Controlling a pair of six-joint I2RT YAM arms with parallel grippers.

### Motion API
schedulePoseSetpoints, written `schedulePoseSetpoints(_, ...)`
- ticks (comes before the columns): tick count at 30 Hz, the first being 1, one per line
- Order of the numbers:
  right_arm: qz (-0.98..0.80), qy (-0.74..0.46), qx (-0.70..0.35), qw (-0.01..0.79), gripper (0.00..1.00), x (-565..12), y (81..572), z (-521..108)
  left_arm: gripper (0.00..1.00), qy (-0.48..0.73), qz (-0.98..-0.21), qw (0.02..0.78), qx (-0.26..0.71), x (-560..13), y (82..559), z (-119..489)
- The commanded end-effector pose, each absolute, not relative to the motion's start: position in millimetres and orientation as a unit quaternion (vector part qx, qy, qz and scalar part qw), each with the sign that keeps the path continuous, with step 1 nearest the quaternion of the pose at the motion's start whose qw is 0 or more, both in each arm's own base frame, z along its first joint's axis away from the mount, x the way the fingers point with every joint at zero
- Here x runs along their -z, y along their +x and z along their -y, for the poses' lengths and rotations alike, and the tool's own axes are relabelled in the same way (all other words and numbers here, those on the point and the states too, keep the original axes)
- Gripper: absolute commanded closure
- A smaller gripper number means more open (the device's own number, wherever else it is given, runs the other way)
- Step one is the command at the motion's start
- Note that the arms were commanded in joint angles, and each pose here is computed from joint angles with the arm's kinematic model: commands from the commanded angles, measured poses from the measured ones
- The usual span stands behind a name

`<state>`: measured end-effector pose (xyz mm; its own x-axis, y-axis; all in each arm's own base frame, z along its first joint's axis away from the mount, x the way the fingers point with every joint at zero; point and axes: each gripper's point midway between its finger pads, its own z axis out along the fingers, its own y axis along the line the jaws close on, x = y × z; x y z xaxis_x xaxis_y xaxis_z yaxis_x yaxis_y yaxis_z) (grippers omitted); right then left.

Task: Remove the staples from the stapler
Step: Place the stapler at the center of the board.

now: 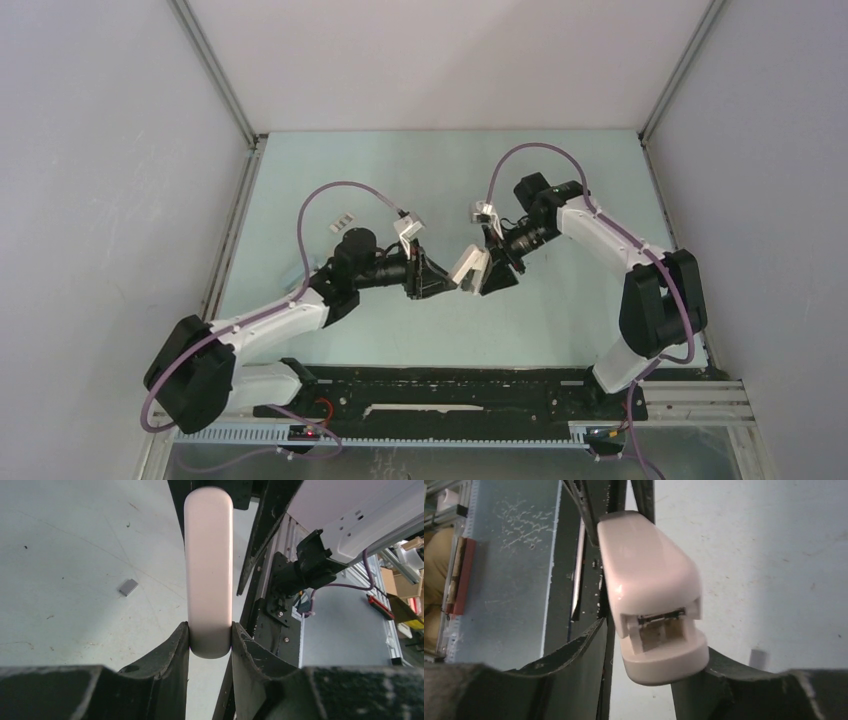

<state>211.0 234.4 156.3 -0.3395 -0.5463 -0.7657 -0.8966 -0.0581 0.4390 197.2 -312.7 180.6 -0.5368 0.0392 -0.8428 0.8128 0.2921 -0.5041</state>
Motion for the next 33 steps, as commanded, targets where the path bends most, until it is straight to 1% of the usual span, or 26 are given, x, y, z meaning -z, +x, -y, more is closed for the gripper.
schedulePoseSetpoints(1, -0.642, -0.539, -0.513, 0.185, 0.38, -189, 193, -250, 1.00, 0.290, -0.655, 0.431, 0.549, -225, 196, 314)
schedulePoseSetpoints(2, -0.646, -0.534, -0.513, 0.184, 0.33, -190, 194, -251, 1.00, 0.287, -0.655, 0.432, 0.549, -224, 195, 313)
schedulePoseSetpoints(4, -0.652, -0.529, -0.512, 0.181, 0.26, -190, 195, -251, 1.00, 0.284, -0.653, 0.436, 0.550, -225, 193, 311)
schedulePoseSetpoints(8, -0.660, -0.526, -0.506, 0.180, 0.20, -189, 196, -250, 1.00, 0.277, -0.656, 0.440, 0.548, -222, 192, 307)
schedulePoseSetpoints(10, -0.664, -0.525, -0.501, 0.182, 0.15, -189, 198, -248, 1.00, 0.273, -0.658, 0.439, 0.547, -220, 191, 306)
schedulePoseSetpoints(18, -0.683, -0.515, -0.479, 0.198, 0.09, -184, 211, -234, 1.00, 0.255, -0.663, 0.454, 0.538, -215, 188, 295)
schedulePoseSetpoints(33, -0.704, -0.514, -0.437, 0.223, 0.07, -174, 223, -215, 1.00, 0.226, -0.679, 0.483, 0.504, -214, 195, 278)
